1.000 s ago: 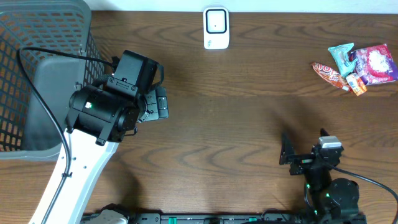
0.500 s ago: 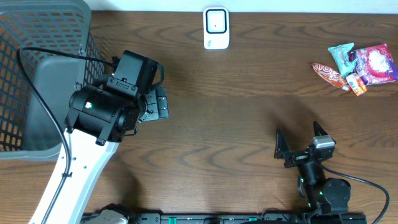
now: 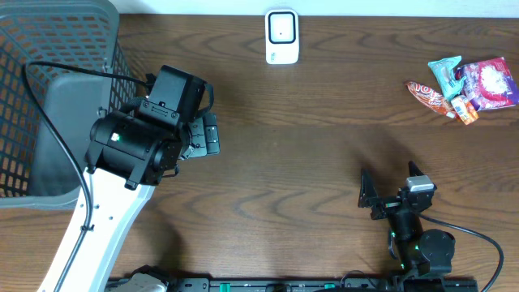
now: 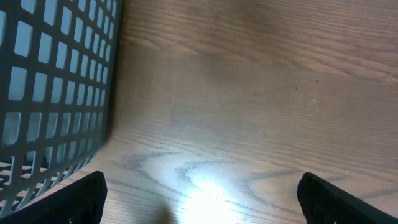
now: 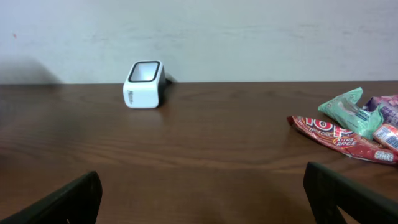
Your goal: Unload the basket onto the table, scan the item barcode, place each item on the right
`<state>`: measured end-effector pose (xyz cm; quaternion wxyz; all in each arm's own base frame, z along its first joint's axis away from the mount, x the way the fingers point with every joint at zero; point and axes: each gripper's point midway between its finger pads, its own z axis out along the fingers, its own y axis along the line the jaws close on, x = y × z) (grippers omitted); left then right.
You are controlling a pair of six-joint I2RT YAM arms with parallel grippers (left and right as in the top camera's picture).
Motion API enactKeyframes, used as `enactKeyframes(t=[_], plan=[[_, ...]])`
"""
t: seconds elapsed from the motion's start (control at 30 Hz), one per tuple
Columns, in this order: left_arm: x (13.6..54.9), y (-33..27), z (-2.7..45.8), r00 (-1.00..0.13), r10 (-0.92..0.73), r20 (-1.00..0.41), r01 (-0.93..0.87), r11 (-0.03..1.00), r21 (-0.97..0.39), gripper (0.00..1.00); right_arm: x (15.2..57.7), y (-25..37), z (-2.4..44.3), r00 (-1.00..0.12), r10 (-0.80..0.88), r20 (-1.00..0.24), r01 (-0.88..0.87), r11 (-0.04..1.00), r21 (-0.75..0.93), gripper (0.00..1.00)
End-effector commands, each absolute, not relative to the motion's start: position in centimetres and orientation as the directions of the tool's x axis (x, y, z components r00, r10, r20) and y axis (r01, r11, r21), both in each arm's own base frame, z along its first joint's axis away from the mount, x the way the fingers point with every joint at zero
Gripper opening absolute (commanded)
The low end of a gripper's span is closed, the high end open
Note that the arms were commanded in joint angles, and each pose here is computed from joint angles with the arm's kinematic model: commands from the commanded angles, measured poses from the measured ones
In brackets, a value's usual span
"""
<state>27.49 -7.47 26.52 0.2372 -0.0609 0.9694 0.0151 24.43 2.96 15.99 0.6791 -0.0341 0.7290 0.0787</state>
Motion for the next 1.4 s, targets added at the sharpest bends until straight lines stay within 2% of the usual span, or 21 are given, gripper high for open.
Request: enactKeyframes(t=[0.0, 0.2, 1.37], plan=[[27.51, -7.35, 26.78, -0.876, -0.117, -0.469, -0.131, 0.991, -0.003, 0.98, 24.44, 2.67, 15.88, -0.072, 0.040, -0.997, -0.144, 0.988, 0.050, 0.99], [27.50, -7.35, 26.78, -0.876, -0.117, -0.468, -0.131, 0.991, -0.003, 0.98, 24.54, 1.85, 15.75, -0.074, 0.028, -0.997, -0.097, 0.995, 0.035, 0.99], [27.50, -7.35, 26.78, -0.876, -0.117, -0.468, -0.131, 0.991, -0.003, 0.98, 24.50, 2.33, 15.78, -0.069, -0.011, -0.998, -0.121, 0.993, -0.002, 0.99]])
